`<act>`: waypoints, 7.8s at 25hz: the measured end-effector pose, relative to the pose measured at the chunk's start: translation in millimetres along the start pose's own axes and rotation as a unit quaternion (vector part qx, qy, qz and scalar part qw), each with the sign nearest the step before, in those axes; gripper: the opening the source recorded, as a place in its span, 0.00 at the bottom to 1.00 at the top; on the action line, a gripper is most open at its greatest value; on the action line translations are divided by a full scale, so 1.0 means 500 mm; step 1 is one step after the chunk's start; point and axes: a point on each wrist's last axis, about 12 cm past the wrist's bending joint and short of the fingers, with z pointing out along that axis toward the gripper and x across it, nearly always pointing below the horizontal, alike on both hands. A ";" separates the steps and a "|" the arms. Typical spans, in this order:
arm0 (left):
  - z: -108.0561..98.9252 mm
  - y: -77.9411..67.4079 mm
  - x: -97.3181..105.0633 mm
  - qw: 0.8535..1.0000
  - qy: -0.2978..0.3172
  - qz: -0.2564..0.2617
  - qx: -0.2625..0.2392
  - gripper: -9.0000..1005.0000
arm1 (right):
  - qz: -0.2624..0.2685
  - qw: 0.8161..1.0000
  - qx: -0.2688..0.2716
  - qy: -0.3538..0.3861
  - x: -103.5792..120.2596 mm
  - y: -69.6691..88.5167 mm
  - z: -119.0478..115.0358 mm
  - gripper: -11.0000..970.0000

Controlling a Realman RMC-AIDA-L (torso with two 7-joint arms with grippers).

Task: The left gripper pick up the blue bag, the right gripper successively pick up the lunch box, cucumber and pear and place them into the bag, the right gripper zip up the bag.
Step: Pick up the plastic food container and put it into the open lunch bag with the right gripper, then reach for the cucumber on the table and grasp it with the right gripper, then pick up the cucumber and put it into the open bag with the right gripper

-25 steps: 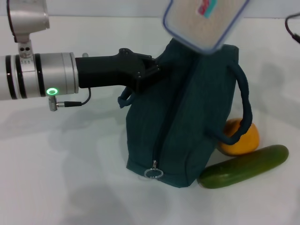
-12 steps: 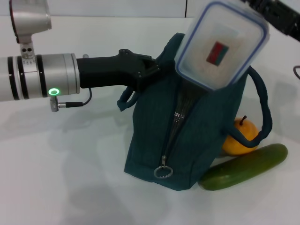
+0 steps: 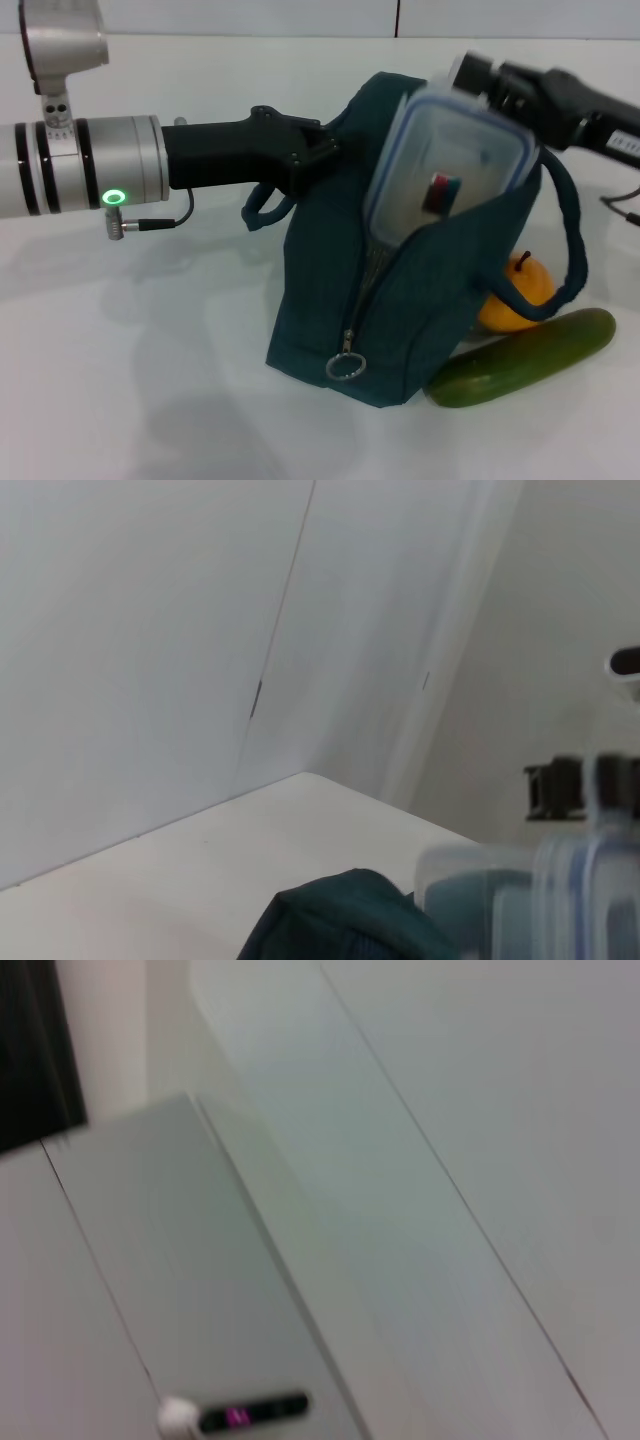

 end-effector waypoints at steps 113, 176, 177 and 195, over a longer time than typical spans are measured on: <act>0.006 0.000 0.007 1.000 0.001 0.004 -0.004 0.05 | -0.180 0.722 -0.048 0.667 0.038 0.080 0.131 0.87; -0.001 0.003 -0.006 1.000 -0.019 0.011 -0.010 0.05 | -0.138 0.980 -0.145 0.017 -0.147 0.100 -0.103 0.63; 0.000 0.003 -0.009 1.000 -0.020 0.012 -0.009 0.05 | -0.136 0.980 -0.141 0.005 -0.145 0.097 -0.104 0.63; 0.005 -0.005 -0.012 1.000 -0.017 0.019 0.005 0.05 | -0.083 0.989 -0.097 -0.079 -0.086 0.026 -0.008 0.64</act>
